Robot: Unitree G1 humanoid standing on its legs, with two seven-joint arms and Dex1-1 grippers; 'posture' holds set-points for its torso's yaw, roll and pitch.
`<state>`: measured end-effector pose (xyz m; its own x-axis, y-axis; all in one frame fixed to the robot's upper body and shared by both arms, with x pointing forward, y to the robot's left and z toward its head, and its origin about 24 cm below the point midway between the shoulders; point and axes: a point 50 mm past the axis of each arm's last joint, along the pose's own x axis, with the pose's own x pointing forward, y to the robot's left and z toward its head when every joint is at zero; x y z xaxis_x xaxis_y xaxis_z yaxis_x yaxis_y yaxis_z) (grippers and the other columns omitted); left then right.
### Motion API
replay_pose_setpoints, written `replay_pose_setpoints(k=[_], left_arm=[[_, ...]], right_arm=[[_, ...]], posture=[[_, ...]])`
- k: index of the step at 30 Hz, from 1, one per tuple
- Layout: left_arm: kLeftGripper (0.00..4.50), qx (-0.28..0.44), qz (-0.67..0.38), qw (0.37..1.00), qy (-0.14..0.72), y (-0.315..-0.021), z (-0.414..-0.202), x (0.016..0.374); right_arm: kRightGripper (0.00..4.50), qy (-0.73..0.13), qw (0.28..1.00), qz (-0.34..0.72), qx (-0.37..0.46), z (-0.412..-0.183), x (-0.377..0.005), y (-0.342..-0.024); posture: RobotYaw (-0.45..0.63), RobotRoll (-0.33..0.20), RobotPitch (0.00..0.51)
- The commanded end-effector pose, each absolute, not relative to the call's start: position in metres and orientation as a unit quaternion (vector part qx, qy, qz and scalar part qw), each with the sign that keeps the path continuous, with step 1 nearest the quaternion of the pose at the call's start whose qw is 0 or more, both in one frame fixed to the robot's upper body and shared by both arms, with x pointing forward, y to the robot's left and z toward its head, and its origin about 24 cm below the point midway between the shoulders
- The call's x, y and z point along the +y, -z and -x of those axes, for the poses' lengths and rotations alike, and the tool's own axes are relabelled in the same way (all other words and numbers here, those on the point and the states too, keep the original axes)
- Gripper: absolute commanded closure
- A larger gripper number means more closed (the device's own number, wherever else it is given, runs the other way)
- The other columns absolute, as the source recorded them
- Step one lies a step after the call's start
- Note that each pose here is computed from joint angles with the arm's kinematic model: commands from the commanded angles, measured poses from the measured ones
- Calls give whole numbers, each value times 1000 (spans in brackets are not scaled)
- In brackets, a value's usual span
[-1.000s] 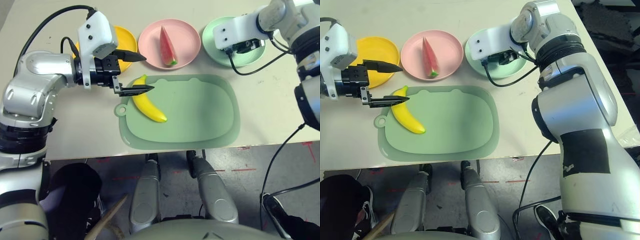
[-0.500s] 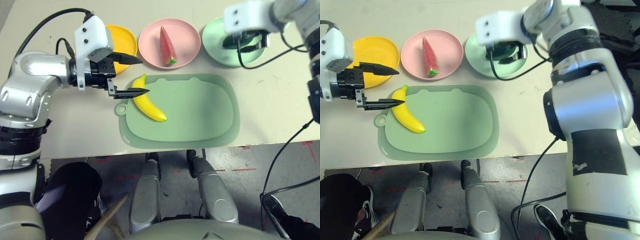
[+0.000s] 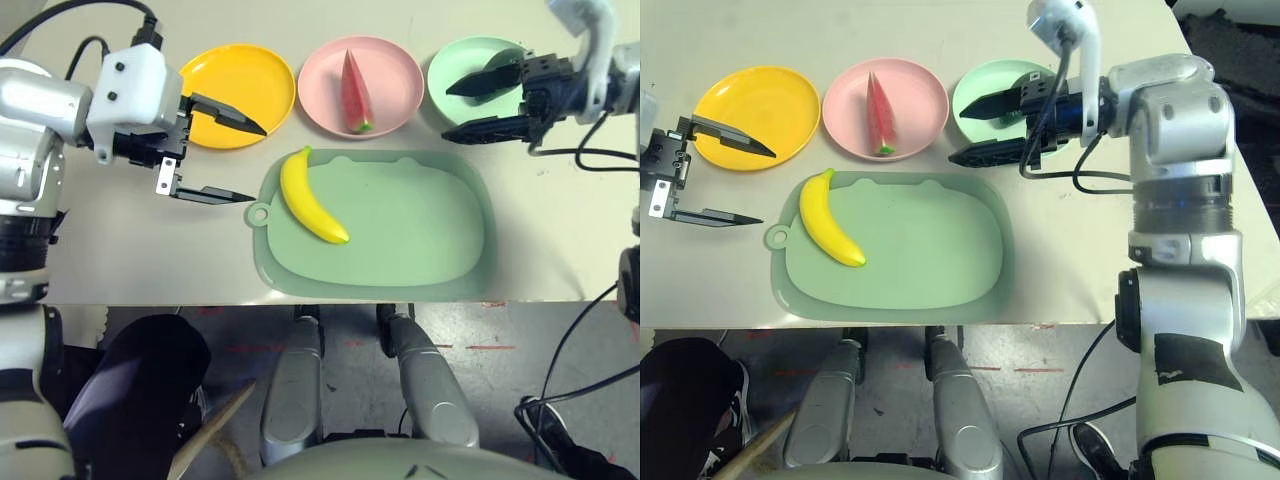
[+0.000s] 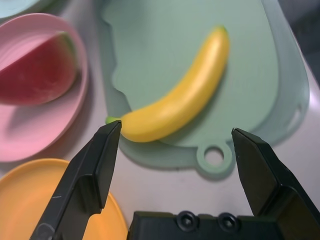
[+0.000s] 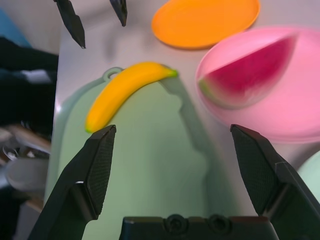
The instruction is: Place the fruits into color-matched plates.
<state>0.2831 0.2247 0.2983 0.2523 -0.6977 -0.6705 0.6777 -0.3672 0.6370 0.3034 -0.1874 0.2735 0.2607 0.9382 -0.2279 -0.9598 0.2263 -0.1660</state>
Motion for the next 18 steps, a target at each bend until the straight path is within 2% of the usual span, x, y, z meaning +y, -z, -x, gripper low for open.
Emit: replay_pose_setpoints(k=[1, 4, 14, 18], left_arm=[[0, -22, -591, 494, 637, -294, -281, 210], [0, -36, -577, 480, 660, -294, -282, 200], [0, -32, -597, 425, 679, -281, -294, 186], [0, -21, -592, 431, 681, -271, -304, 182]], right_arm=[[24, -618, 781, 87, -28, -286, -181, -263], [24, -607, 791, 55, -57, -278, -181, -249], [24, -600, 780, 125, -125, -255, -187, -182], [24, -581, 789, 135, -149, -252, -197, -161]], posture=[[46, 0, 440], [36, 0, 439], [29, 0, 436], [30, 0, 436]])
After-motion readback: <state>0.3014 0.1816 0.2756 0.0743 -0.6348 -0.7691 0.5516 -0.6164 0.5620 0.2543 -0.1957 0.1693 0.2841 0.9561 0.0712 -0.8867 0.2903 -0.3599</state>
